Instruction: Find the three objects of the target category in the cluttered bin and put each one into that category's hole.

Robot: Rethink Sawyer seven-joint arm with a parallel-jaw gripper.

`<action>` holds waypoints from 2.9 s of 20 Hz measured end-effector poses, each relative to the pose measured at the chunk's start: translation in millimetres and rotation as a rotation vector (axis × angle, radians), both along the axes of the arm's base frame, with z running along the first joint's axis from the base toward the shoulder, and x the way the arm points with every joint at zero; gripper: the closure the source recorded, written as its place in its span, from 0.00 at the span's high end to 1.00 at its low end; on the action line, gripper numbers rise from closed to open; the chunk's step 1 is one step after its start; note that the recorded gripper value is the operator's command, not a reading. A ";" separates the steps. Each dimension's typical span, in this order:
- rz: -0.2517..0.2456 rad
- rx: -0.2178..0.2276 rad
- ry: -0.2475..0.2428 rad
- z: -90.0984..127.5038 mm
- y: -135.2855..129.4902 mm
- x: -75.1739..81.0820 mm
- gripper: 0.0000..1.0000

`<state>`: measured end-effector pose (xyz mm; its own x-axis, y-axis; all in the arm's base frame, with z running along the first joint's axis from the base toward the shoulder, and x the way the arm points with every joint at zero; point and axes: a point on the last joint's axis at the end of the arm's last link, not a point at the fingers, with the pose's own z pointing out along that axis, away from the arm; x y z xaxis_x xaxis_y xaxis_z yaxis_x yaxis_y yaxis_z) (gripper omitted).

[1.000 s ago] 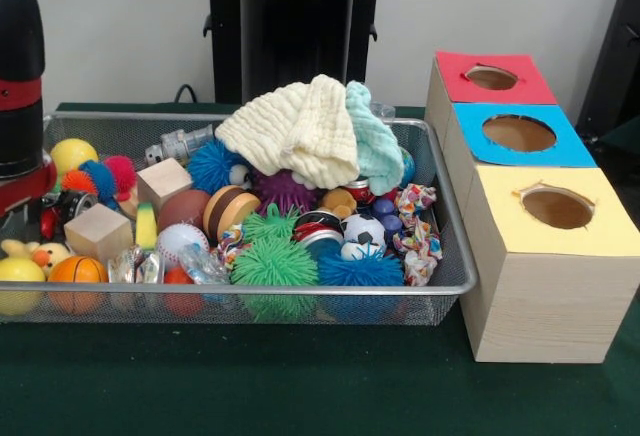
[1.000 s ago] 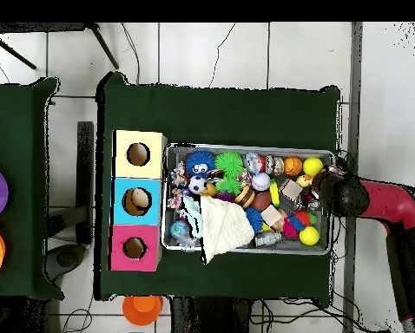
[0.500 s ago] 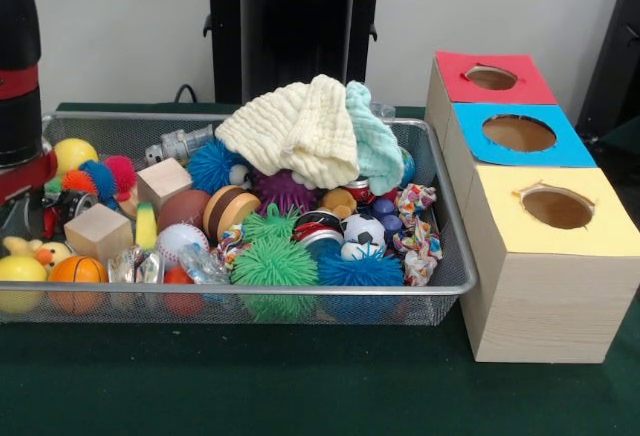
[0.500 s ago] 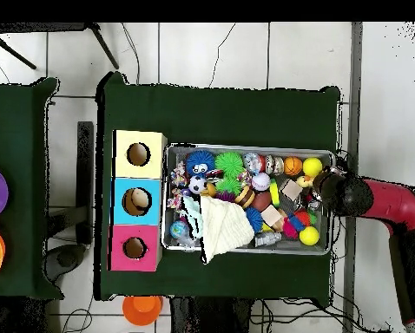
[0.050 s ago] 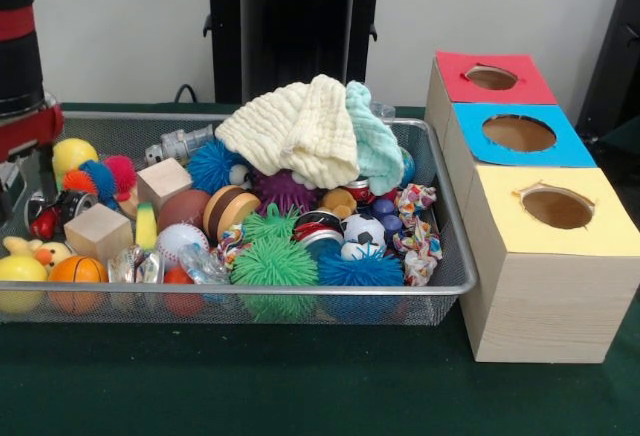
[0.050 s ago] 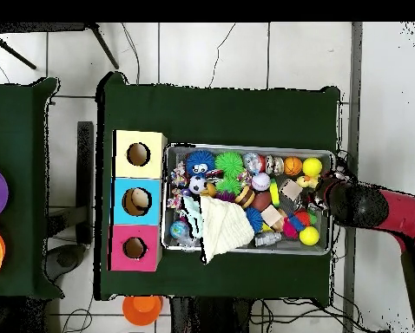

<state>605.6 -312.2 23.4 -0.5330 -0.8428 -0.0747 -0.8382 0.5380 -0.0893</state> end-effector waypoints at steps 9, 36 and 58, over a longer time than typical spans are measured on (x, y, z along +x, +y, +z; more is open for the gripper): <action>0.021 0.024 -0.018 11.3 18.4 -3.7 1.00; 0.051 -0.004 -0.157 7.9 25.7 13.7 1.00; 0.180 -0.115 -0.162 -60.1 42.4 16.6 1.00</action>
<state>622.2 -269.8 -36.7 -0.3626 -0.9308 -0.0456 -0.8892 0.3602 -0.2821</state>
